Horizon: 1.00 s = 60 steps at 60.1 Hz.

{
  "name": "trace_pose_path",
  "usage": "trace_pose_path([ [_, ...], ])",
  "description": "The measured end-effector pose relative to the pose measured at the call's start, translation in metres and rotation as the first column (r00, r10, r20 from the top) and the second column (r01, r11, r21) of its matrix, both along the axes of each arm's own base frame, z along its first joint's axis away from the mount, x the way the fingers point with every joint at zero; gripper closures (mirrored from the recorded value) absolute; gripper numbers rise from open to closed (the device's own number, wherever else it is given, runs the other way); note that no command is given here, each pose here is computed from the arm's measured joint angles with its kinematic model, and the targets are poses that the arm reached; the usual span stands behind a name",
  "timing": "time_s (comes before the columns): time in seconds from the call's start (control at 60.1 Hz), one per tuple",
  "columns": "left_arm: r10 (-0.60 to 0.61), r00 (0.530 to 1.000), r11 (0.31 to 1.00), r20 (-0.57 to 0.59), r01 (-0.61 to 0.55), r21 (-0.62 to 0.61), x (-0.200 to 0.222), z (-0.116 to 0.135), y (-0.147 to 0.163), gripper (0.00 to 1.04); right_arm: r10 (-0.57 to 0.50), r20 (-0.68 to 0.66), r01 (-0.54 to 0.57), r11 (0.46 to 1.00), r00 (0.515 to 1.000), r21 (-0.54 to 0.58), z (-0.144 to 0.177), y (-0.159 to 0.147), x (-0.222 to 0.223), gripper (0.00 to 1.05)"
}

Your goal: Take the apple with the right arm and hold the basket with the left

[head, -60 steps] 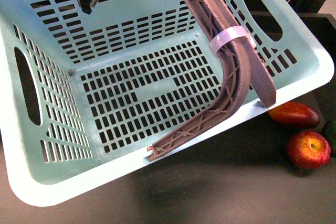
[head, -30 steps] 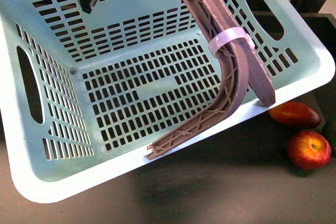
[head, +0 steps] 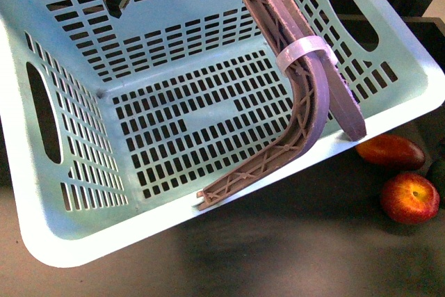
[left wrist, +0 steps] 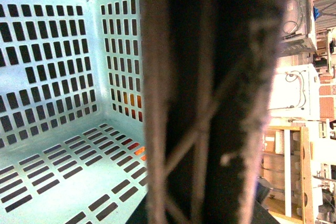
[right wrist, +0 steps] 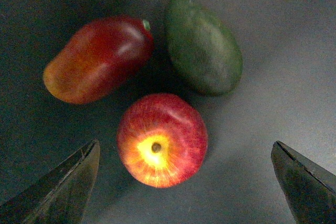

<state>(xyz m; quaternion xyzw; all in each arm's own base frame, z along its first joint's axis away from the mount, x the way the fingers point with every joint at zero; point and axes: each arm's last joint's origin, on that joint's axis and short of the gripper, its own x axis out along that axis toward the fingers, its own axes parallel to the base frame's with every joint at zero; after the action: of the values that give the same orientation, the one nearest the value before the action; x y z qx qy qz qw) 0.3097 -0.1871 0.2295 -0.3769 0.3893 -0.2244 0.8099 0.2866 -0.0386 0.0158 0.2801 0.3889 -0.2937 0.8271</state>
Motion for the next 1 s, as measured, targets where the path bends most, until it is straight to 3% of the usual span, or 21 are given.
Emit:
trace_pose_path([
  [0.216, -0.001, 1.0, 1.0, -0.001, 0.001, -0.001, 0.0, 0.0, 0.0, 1.0, 0.027, -0.037, -0.028, 0.999, 0.999, -0.016, -0.017, 0.007, 0.005, 0.09],
  [0.582, -0.001, 1.0, 1.0, 0.0, 0.001, -0.001, 0.0, 0.0, 0.0, 1.0, 0.212, -0.067, -0.214, 0.977, 0.975, -0.015, -0.036, 0.028, 0.025, 0.09],
  [0.998, -0.002, 1.0, 1.0, 0.0, 0.002, -0.001, 0.0, 0.0, 0.0, 1.0, 0.226, -0.135, -0.229, 0.973, 0.965, -0.007, -0.055, 0.023, 0.026, 0.09],
])
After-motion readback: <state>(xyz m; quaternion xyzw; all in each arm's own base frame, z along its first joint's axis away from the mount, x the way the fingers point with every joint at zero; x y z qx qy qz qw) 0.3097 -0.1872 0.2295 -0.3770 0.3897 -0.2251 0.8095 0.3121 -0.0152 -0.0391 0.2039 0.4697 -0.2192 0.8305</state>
